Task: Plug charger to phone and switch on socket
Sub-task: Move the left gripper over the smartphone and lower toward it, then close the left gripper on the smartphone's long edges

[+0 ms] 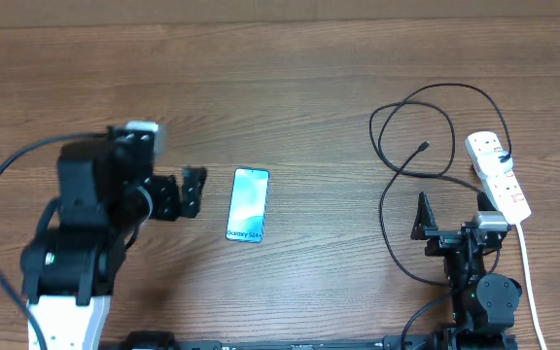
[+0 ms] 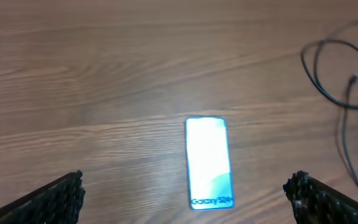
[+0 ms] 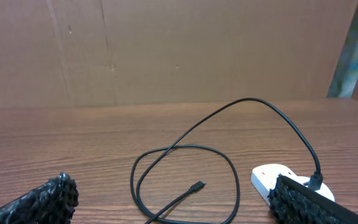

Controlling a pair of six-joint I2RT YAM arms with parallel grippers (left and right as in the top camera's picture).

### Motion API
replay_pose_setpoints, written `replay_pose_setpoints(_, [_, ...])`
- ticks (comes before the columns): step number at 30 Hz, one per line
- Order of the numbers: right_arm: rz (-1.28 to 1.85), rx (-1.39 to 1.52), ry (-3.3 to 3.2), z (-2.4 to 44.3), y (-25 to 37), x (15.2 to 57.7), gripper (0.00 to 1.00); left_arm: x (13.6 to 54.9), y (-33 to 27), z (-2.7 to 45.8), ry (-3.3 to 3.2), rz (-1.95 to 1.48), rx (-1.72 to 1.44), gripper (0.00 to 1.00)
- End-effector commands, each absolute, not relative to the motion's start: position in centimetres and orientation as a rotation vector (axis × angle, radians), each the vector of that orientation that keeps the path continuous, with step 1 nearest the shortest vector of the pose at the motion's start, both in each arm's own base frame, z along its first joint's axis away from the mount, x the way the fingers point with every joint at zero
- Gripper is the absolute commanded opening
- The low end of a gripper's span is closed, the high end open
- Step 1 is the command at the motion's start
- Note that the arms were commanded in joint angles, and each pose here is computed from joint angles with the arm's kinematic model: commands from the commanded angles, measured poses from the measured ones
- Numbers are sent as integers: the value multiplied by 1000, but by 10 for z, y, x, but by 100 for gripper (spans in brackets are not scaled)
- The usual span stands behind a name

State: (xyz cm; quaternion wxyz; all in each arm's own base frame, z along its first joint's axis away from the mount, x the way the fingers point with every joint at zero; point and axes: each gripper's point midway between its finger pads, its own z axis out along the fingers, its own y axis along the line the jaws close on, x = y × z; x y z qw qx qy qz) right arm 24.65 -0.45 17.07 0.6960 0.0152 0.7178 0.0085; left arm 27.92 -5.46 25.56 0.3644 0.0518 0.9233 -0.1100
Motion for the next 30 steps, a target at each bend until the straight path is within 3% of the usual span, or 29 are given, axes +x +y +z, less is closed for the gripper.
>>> replay_pose_setpoints(1, [4,41,1595,169,-7,246,100,286,-74,257,2385,-314,232,100])
replay_pose_setpoints(22, [4,41,1595,169,-7,246,100,299,-115,207,2562,-516,331,100])
replay_pose_setpoints(30, [4,41,1595,169,-7,246,100,301,-132,205,2560,-417,420,100])
